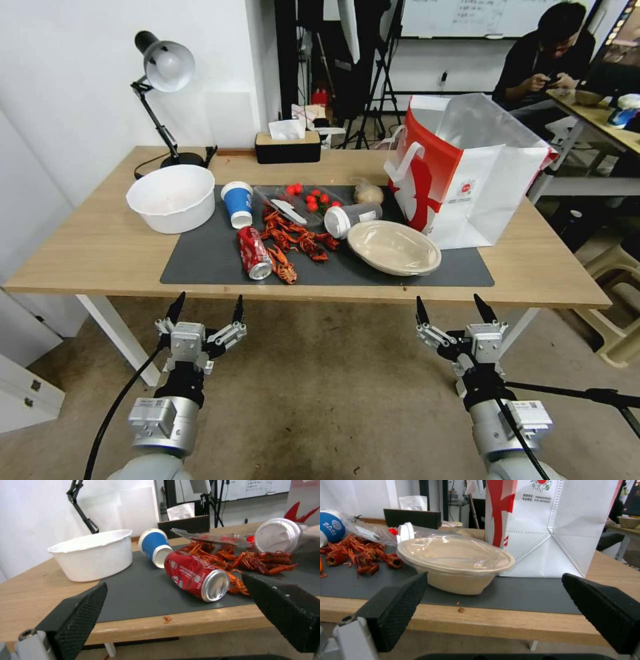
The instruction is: Pick up the trash from the table and place it into the takeout bag.
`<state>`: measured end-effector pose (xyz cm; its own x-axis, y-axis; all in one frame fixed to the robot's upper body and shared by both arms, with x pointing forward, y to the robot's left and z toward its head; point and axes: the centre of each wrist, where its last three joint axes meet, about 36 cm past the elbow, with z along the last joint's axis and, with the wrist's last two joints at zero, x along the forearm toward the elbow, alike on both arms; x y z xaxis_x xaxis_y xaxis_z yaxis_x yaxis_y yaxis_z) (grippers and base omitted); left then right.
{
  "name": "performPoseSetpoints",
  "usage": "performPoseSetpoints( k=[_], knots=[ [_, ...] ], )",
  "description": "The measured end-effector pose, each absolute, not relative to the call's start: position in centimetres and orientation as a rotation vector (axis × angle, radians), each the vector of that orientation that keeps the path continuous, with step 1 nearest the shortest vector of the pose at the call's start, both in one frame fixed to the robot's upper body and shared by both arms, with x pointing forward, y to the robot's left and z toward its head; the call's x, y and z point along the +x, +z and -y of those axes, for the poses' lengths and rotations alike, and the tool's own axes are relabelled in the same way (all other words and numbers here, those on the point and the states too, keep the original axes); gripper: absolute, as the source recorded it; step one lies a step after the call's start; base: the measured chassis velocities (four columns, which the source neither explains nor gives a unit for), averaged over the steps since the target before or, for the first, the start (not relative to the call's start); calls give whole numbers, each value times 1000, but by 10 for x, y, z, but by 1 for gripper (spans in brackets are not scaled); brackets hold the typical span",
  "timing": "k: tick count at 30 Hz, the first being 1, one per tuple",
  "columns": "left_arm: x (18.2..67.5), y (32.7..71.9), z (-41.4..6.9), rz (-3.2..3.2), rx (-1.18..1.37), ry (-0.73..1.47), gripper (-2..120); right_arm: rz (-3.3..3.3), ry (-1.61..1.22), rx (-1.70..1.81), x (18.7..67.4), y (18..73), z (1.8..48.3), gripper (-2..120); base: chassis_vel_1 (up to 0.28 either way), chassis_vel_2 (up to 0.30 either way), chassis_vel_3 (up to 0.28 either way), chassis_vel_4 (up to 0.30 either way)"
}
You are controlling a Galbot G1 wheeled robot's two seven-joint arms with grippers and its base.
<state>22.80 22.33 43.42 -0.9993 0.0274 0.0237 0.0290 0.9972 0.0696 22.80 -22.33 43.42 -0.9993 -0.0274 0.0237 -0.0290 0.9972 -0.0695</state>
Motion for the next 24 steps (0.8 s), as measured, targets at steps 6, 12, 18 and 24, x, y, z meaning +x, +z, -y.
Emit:
performPoseSetpoints(
  k=[6, 12, 18, 24],
  knots=[
    [228, 434, -223, 3117, -44, -109, 100, 3117, 109, 44, 228, 434, 223, 100, 0, 0, 0, 0],
    [228, 434, -223, 3117, -44, -109, 100, 3117, 109, 44, 228, 434, 223, 100, 0, 0, 0, 0],
    [225, 451, -204, 3118, -40, 22, 100, 3082, 94, 75, 226, 444, 224, 100, 0, 0, 0, 0],
    [214, 500, -167, 3092, -29, 351, 100, 2982, 51, 173, 222, 469, 228, 100, 0, 0, 0, 0]
  ],
)
